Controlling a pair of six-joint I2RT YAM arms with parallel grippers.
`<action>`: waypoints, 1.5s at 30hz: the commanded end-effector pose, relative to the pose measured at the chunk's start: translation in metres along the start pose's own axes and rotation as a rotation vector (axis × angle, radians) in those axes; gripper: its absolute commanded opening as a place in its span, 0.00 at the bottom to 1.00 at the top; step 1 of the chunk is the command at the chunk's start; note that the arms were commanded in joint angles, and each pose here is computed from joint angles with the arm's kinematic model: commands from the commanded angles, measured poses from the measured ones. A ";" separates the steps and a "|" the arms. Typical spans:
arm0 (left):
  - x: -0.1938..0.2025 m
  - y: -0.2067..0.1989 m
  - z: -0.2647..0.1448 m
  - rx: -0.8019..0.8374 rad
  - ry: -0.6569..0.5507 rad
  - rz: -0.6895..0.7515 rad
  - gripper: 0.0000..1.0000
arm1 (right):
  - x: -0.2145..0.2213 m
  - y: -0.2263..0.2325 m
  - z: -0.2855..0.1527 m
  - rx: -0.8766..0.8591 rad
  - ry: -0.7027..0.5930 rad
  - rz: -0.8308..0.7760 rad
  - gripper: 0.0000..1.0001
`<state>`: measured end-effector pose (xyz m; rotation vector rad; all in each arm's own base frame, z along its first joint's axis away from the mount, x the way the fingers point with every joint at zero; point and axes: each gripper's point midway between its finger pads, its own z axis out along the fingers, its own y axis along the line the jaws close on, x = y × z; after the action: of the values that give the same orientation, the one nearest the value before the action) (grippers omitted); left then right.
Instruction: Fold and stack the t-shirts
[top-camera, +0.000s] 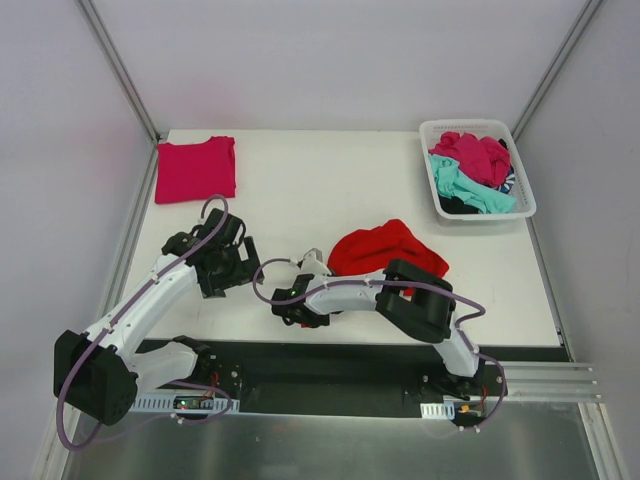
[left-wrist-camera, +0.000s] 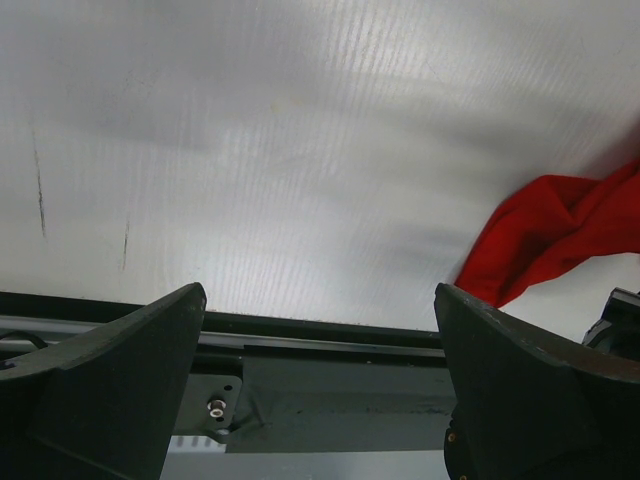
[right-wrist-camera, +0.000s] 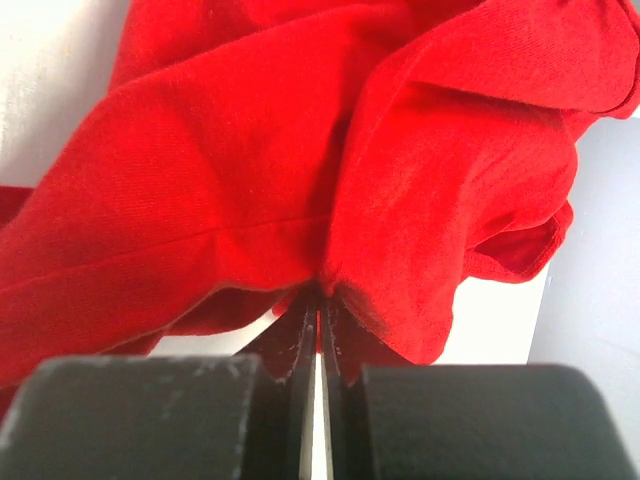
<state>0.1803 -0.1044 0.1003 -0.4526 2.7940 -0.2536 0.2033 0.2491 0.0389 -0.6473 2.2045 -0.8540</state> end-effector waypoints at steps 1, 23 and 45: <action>0.002 -0.004 -0.002 0.008 0.008 0.010 0.99 | 0.000 -0.016 -0.001 0.037 -0.005 -0.030 0.01; 0.023 -0.053 0.012 0.021 0.032 0.096 0.99 | -0.085 -0.202 -0.079 0.018 -0.148 0.190 0.01; 0.033 -0.109 0.016 0.046 0.054 0.186 0.99 | -0.047 -0.421 -0.065 0.298 -0.080 0.481 0.01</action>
<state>0.1815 -0.2128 0.0919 -0.1615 2.8860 -0.2893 0.2701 0.0597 0.3583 0.0298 2.0335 -0.6784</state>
